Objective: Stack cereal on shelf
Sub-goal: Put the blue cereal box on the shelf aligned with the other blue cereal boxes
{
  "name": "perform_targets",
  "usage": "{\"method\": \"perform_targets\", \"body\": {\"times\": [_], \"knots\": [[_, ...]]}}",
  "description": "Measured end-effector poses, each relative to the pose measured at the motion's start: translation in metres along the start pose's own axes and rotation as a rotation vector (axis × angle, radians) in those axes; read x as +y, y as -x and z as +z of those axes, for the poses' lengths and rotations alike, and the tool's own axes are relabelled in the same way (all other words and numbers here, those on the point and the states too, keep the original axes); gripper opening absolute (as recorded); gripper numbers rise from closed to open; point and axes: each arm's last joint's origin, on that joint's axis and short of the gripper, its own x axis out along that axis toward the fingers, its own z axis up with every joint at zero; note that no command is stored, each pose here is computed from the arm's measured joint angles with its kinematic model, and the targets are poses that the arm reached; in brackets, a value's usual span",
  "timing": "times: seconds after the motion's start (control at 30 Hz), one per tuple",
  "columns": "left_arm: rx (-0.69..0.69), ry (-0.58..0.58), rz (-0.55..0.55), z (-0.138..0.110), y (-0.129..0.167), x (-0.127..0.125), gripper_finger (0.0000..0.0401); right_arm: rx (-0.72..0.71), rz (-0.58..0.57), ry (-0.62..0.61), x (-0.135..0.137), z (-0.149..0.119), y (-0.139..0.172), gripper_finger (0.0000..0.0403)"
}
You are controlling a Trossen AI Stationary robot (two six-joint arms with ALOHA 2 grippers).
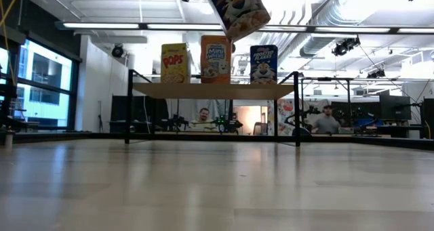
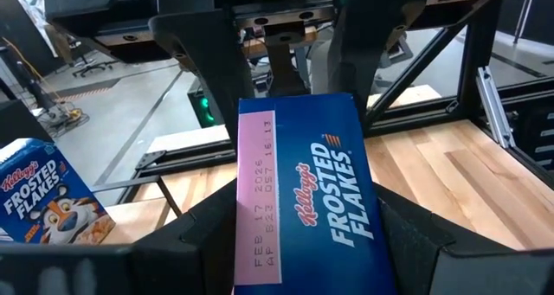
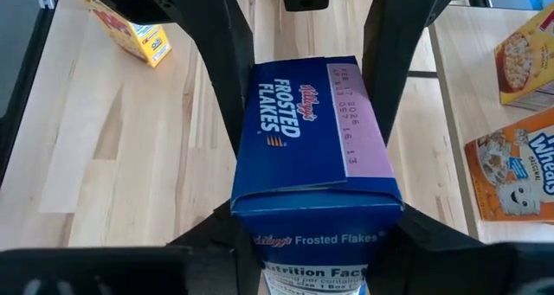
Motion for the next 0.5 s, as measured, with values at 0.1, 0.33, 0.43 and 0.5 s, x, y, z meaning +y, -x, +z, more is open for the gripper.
{"method": "perform_targets", "body": {"times": [0.1,0.33,0.43,0.5], "knots": [[0.001,0.0,0.0,0.0,0.0,0.0,0.0197,0.0,0.0,0.0,0.0,0.0,0.0,0.0136],[-0.002,0.0,-0.007,0.0001,0.0,-0.0002,0.0197,0.0,0.001,0.0,0.0,0.0,0.0,0.0136],[-0.011,0.001,-0.032,0.0005,0.0,-0.0007,0.0198,-0.001,0.002,0.0,0.0001,0.0,0.0003,0.0136],[-0.015,0.005,-0.046,0.0006,0.0,-0.0011,0.0198,-0.001,0.004,0.001,0.0005,0.0,0.0004,0.0136]]}}
